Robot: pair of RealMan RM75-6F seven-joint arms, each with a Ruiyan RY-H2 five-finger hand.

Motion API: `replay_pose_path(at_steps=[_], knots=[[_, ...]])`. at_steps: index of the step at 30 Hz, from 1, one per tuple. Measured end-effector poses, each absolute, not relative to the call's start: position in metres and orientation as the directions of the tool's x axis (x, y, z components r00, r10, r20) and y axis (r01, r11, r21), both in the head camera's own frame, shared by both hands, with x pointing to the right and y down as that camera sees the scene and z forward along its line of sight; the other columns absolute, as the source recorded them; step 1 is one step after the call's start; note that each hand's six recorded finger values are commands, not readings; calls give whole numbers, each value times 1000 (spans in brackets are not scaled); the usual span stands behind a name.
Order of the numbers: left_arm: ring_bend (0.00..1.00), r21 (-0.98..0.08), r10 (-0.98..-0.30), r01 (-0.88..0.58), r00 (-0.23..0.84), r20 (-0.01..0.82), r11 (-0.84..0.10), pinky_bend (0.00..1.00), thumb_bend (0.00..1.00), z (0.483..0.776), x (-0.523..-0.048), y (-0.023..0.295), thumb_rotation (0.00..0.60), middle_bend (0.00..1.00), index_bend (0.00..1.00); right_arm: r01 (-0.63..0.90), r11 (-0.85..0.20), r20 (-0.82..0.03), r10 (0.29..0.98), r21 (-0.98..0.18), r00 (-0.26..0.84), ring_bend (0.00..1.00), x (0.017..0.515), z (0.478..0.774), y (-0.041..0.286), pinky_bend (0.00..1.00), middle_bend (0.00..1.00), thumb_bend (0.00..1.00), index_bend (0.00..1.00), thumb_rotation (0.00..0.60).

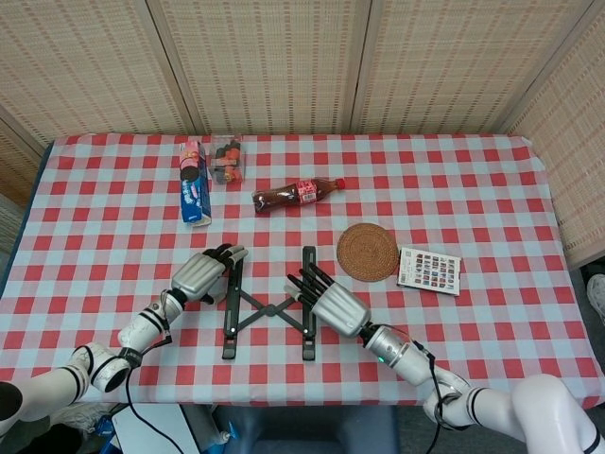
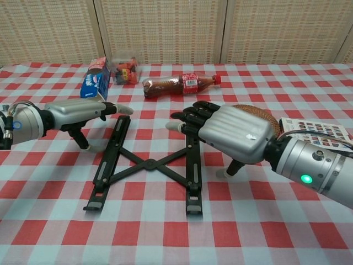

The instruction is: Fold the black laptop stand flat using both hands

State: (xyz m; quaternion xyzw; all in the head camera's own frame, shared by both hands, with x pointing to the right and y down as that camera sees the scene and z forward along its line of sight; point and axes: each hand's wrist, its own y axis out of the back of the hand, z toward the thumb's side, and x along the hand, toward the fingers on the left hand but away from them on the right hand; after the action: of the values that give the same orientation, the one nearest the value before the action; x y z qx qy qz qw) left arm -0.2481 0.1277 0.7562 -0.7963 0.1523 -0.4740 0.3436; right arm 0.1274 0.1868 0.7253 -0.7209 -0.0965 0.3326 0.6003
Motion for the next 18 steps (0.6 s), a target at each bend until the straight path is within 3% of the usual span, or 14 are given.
replay_pose_path(at_steps=[18], knots=[[14, -671, -559, 61, 501, 661, -739, 199, 276, 758, -245, 130, 600, 0, 0, -237, -262, -346, 541, -935, 767, 0, 115, 730, 187, 0, 0, 0, 0, 600]])
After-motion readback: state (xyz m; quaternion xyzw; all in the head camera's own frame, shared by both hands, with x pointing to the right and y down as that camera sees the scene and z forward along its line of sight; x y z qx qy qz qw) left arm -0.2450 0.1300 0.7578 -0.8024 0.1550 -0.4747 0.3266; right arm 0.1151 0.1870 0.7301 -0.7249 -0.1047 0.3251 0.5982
